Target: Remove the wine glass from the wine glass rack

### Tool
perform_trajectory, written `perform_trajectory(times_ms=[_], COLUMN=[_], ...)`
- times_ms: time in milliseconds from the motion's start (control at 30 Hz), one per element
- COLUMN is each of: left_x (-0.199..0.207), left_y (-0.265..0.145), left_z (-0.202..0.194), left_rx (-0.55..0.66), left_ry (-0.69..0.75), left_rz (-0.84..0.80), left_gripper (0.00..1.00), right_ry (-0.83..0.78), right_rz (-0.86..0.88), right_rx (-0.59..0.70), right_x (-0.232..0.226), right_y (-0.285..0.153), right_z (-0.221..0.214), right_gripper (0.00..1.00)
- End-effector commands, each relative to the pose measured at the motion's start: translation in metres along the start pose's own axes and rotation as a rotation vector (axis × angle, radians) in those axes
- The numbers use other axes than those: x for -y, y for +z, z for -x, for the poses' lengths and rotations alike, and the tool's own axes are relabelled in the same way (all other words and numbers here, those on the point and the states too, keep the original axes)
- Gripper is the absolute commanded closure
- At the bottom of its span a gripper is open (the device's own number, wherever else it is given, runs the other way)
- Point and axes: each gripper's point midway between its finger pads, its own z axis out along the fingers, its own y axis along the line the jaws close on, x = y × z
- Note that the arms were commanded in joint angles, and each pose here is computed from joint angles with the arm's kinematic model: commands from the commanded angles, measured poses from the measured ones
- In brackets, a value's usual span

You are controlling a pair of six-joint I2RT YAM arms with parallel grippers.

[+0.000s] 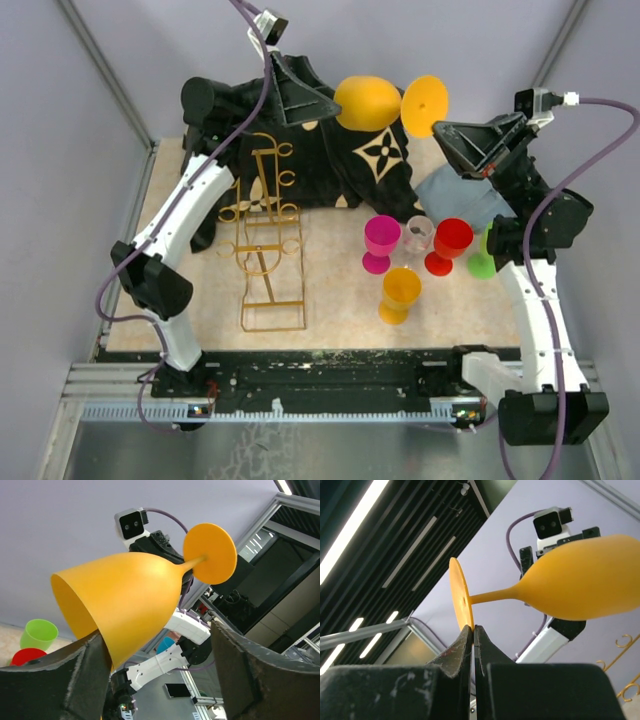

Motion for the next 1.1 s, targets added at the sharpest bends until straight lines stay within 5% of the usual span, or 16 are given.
perform_trajectory(times_ms=[0, 167, 367, 467, 767, 1067], left_x=[0.045, 0.059, 0.06, 0.065, 0.077, 0.066], left_y=[0.002, 0.001, -0.001, -0.001, -0.015, -0.023], left_z=[0.004, 0.001, -0.004, -0.005, -0.038, -0.077], left_rx=[0.01, 0.004, -0.002, -0.013, -0.173, -0.293], left_ry=[0.082, 0.098, 0.118, 0.167, 0.28, 0.475], left_rz=[-0.06, -0.075, -0.068, -0.073, -0.032, 0.139], left_gripper=[0.26, 0.49, 1.0, 1.0, 1.0, 1.0], right_ry=[-0.054, -0.031, 0.011, 0.022, -0.085, -0.289], right_rz=[0.092, 0.113, 0.134, 0.126, -0.064, -0.514], right_rx=[-0.011, -0.01, -0.016, -0.034, -0.077, 0.079], right_x=[-0.019, -0.01, 0.0, 0.005, 0.028, 0.078], right_y=[-0.001, -0.003, -0.009, -0.012, -0.014, -0.047], right_z=[-0.003, -0.001, -0.001, -0.005, -0.016, 0.038], right_gripper=[1.0, 1.0, 1.0, 0.98, 0.25, 0.17])
